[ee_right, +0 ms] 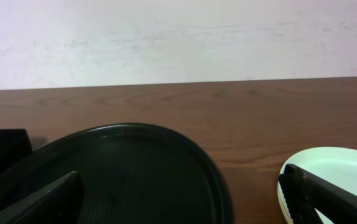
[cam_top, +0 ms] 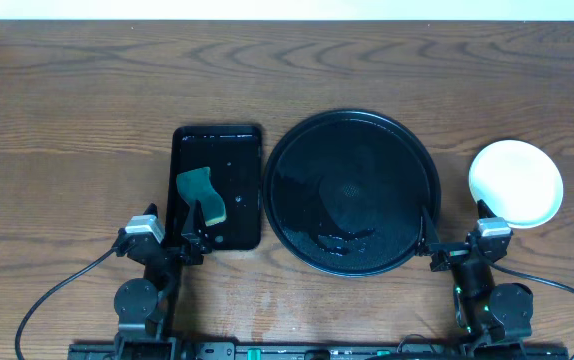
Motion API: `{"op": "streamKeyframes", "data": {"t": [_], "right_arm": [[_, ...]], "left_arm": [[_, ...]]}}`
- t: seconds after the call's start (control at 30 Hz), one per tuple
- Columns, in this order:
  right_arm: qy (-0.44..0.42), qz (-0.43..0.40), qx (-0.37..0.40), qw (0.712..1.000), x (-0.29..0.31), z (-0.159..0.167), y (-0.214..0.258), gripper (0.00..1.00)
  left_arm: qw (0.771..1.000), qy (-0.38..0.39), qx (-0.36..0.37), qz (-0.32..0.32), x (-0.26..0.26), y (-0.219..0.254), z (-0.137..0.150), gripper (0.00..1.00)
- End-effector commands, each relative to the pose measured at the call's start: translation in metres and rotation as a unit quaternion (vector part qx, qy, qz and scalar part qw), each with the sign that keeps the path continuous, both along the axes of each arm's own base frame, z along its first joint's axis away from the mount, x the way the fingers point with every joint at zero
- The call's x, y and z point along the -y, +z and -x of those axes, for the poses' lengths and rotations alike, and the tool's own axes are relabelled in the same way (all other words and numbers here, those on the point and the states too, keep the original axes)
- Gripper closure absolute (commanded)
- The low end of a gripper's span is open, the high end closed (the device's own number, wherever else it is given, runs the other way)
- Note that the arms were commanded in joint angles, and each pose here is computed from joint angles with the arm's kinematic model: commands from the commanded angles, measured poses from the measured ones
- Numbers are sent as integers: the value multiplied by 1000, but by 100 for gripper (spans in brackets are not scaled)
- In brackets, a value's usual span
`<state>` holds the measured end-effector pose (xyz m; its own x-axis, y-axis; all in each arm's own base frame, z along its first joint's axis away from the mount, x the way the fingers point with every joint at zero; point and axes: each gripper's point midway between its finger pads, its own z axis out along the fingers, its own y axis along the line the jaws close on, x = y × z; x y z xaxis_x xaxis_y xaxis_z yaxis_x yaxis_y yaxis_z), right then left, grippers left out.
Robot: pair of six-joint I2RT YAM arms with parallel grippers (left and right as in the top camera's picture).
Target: Clean dirty plates on tray and stack at the side
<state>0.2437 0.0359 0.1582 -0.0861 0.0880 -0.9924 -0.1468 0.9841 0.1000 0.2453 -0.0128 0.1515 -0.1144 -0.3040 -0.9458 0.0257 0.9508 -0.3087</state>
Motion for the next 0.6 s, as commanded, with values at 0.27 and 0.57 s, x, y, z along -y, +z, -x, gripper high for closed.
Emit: {"op": "streamKeyframes", "data": {"t": [0.27, 0.57], "right_arm": [[8, -5, 0, 1000, -4, 1, -1, 1], [8, -5, 0, 1000, -4, 1, -1, 1]], "left_arm": [[999, -6, -33, -8, 1, -18, 1, 16], [999, -6, -33, -8, 1, -18, 1, 16]]}}
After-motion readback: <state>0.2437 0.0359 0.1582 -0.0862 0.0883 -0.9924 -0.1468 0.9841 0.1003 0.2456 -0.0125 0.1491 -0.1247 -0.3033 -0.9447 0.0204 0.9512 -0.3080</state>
